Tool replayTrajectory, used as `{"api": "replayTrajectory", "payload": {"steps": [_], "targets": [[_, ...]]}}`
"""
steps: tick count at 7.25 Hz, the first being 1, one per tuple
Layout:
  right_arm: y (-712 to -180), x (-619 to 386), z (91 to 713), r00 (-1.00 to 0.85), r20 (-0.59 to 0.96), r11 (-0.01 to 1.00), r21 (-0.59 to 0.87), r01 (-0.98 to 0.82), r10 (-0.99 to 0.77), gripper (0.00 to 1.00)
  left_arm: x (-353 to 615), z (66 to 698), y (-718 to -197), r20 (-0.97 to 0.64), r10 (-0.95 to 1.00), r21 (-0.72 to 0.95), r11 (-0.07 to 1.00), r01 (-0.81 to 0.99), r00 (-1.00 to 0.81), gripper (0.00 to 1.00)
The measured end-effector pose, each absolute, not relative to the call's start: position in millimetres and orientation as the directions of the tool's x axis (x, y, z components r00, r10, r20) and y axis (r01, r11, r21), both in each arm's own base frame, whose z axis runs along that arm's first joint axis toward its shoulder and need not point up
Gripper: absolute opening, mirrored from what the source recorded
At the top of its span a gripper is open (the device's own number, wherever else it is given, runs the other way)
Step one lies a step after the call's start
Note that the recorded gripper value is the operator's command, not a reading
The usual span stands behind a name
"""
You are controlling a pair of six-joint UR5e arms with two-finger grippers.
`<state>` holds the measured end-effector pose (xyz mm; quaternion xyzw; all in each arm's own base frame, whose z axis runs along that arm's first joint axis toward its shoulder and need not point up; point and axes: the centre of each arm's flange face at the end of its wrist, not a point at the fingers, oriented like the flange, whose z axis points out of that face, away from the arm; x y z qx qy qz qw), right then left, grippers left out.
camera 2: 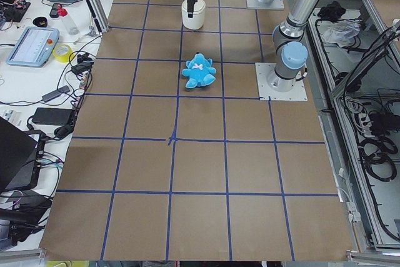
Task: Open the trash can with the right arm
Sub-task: 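Press the right gripper on the lid's edge to flip it open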
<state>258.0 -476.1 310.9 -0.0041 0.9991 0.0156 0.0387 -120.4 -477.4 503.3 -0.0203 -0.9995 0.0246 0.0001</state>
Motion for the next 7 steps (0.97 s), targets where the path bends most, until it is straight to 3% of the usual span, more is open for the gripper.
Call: {"api": "replayTrajectory", "payload": {"steps": [4,5,7], "targets": [[-482,261,329,-0.997,-0.076,0.999,0.031,0.03,0.032,0.02,-120,503,-477,0.0,0.041,-0.049,0.998,0.041,-0.999,1.0],[-485,262,341,-0.996,-0.071,0.998,0.045,0.044,0.047,0.22,-120,503,-477,0.0,0.041,-0.049,0.998,0.041,-0.999,1.0],[-495,264,381,-0.996,-0.065,0.997,0.057,0.054,0.058,0.75,-120,503,-477,0.0,0.041,-0.049,0.998,0.041,-0.999,1.0]]}}
